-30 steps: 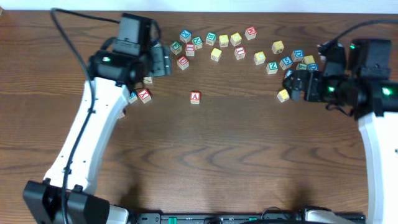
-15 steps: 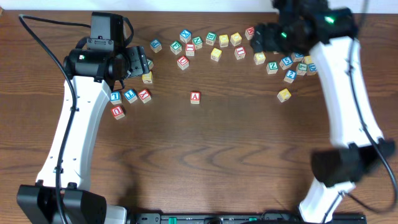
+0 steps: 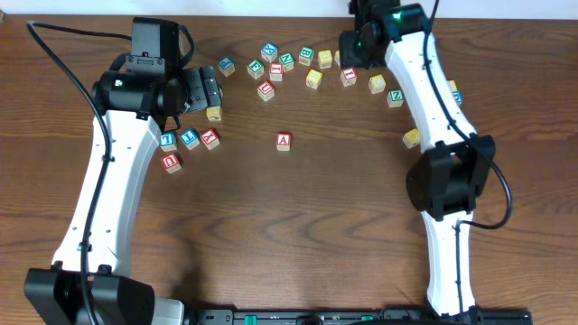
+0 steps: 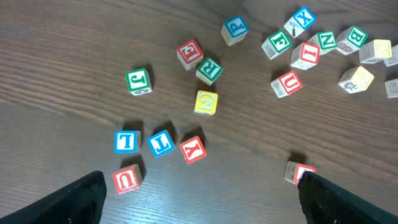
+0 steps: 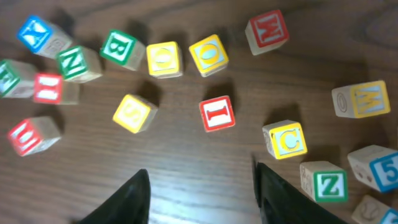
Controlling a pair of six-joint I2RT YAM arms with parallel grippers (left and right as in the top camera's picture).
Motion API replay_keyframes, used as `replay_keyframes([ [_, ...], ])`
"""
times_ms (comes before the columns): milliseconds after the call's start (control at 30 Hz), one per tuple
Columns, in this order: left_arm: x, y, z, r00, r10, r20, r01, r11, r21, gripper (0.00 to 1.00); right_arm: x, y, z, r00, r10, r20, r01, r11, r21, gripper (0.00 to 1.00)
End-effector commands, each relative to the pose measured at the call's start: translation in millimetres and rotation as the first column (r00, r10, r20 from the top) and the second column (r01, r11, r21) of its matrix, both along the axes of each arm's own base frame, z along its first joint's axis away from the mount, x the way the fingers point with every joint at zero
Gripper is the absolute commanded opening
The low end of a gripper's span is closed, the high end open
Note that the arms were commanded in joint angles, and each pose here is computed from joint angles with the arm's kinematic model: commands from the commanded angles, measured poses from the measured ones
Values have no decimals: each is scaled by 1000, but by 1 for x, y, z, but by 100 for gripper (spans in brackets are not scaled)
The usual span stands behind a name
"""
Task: Spell out AI2
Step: 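Withdraw the left gripper and swing the right arm toward the blocks, then lower the right gripper onto the red I block and grasp it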
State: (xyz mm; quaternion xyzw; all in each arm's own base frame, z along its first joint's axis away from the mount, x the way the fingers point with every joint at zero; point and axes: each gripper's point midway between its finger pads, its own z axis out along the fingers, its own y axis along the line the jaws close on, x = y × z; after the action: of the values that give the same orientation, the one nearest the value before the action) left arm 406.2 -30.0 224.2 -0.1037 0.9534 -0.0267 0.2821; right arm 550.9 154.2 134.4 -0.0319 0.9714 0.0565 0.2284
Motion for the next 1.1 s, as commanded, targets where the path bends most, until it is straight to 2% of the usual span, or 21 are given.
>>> replay_keyframes([
  [0, -1, 3, 8, 1000, 1, 21, -1, 1000, 13, 98, 11, -1, -3, 999, -7, 33, 8, 1000, -28, 49],
  [133, -1, 3, 8, 1000, 1, 21, -1, 1000, 13, 98, 18, 1, -28, 1000, -4, 15, 4, 999, -34, 50],
  [200, -1, 3, 8, 1000, 1, 21, -1, 1000, 13, 98, 18, 1, -41, 999, -49, -10, 49, 999, -18, 52],
  [300, -1, 3, 8, 1000, 1, 21, -1, 1000, 13, 98, 17, -4, -59, 981, -185, -51, 186, 983, 5, 52],
  [400, -1, 3, 8, 1000, 1, 21, -1, 1000, 13, 97, 16, -9, -76, 934, -344, -92, 348, 937, 31, 52],
  [633, -1, 3, 8, 1000, 1, 21, -1, 1000, 13, 98, 15, -7, -103, 834, -526, -166, 544, 835, 88, 45],
  [800, -1, 3, 8, 1000, 1, 21, -1, 1000, 13, 98, 19, -3, -103, 799, -575, -173, 597, 792, 127, 45],
  [1067, -1, 3, 8, 1000, 1, 21, -1, 1000, 13, 97, 30, 9, -97, 811, -568, -138, 585, 792, 175, 50],
])
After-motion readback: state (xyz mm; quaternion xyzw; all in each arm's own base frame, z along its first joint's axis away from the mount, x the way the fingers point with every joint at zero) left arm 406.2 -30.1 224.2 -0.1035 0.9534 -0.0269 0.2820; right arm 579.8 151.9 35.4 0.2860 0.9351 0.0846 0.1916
